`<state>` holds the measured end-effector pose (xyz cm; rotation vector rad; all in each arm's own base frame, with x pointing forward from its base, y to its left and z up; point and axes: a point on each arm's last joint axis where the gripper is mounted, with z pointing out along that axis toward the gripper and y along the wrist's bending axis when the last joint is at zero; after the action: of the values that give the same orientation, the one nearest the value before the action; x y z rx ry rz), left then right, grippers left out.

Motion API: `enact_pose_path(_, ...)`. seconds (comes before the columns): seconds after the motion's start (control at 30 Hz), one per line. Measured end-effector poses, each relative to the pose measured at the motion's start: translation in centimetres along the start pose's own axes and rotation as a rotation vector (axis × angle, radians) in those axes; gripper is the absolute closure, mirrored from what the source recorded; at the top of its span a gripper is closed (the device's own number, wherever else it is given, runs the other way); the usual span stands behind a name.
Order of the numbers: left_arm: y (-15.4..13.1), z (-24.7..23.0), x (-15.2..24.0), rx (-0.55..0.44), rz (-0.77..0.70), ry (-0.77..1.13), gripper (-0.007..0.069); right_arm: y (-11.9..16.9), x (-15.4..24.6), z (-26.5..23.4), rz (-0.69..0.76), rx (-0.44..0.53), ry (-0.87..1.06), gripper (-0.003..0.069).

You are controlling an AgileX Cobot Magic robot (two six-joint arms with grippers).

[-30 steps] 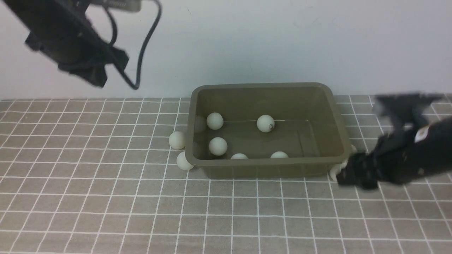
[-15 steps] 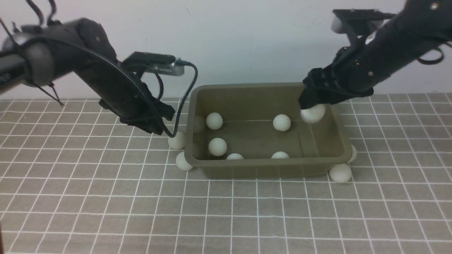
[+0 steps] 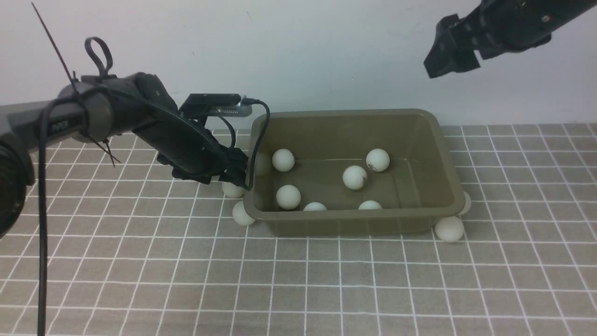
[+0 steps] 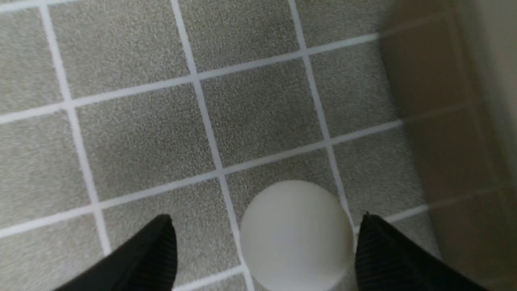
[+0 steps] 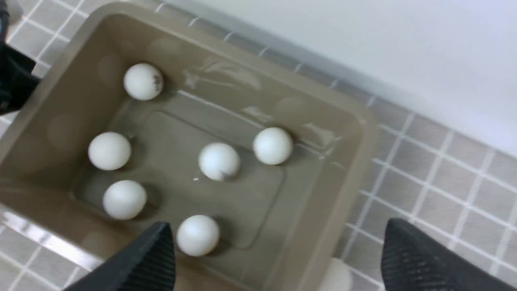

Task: Put the table tennis balls into the box on the grey coffee tablecloth.
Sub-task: 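Reach for and grasp a ping pong ball on the table beside the basket, then drop the ball into the bin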

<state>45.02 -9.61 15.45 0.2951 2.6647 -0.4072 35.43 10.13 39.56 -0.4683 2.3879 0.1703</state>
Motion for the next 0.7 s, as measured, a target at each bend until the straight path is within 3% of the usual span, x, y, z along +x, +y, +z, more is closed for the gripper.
enact_pose_path(0.07, 0.2, 0.7, 0.2, -0.004, 0.004, 0.0, 0.0107, -0.2, 0.0, -0.3, -0.003, 0.024, 0.001, 0.0053)
enact_pose_path(0.2, 0.3, 0.6, 0.2, -0.013, 0.022, 0.012, 0.0286, -0.6, 0.5, -0.3, 0.028, 0.064, 0.05, 0.0076)
enact_pose_path(0.3, 0.4, -0.2, 0.2, -0.036, 0.063, 0.03, 0.0272, -0.8, 0.7, -0.3, 0.048, 0.093, 0.073, 0.0092)
enact_pose_path(0.4, 0.5, -3.9, -0.7, -0.093, 0.092, -0.013, 0.0272, -2.1, 1.0, -0.4, 0.076, 0.167, 0.095, 0.014)
enact_pose_path(0.57, -1.1, -12.2, -2.5, -0.116, 0.114, -0.198, 0.0272, -7.4, 2.8, -0.9, 0.214, 0.302, 0.154, 0.0297)
enact_pose_path(0.67, -3.3, -14.9, -2.8, -0.095, 0.176, -0.263, 0.0272, -10.3, 4.7, -0.6, 0.319, 0.308, 0.201, 0.0415)
enact_pose_path(0.7, -5.1, -15.5, -2.8, -0.069, 0.219, -0.275, 0.0272, -11.9, 6.4, -0.1, 0.408, 0.27, 0.233, 0.0525)
